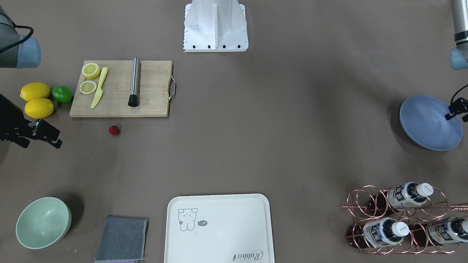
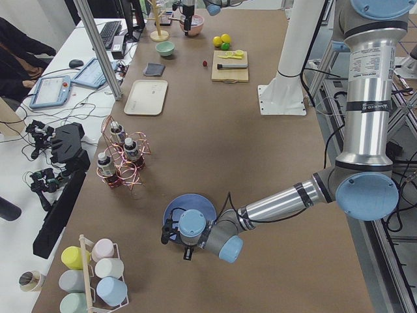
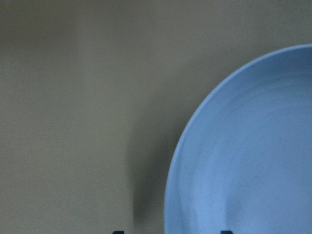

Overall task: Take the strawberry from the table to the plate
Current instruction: 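Move the right gripper in over the green bowl toward the table center, then slide the blue plate inward with the left gripper while the right nears the strawberry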

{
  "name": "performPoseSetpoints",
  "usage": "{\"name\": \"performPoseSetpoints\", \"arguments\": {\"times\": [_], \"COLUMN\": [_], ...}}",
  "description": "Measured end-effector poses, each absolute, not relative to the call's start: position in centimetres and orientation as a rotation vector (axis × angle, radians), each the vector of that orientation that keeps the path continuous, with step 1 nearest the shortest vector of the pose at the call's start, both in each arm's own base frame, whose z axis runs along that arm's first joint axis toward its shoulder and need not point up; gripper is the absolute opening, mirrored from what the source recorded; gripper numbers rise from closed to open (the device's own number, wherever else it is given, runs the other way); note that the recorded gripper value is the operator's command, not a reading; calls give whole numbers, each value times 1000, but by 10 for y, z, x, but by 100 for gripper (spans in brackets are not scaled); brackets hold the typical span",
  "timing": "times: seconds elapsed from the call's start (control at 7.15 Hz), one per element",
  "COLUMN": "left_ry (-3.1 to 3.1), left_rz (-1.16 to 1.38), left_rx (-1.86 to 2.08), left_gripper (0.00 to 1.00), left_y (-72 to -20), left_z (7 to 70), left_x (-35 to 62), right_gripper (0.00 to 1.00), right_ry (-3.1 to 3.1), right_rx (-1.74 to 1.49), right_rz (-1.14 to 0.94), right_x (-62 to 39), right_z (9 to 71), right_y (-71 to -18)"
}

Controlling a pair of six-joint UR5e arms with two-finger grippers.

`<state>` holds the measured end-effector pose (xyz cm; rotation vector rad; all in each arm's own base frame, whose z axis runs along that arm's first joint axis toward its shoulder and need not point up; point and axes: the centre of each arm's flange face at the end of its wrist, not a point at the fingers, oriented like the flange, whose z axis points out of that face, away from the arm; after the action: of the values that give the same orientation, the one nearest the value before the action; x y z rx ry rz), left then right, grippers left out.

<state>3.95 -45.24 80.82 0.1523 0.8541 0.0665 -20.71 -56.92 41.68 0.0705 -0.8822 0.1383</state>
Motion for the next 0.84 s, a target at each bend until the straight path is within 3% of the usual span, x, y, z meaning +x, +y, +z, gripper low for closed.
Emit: {"name": "performPoseSetpoints", "arguments": {"times": [0.84], "left_ry": [990], "left_rz": [64], "left_rx": [97], "left_gripper": [0], "left_y": [-472], "left_z": [775], "left_x": [50], "right_gripper": [100], "right_ry": [-886], "right_rx": [70], "right_rz": [121], "right_x": [-217], "right_z": [412], "right_y": [-568]}}
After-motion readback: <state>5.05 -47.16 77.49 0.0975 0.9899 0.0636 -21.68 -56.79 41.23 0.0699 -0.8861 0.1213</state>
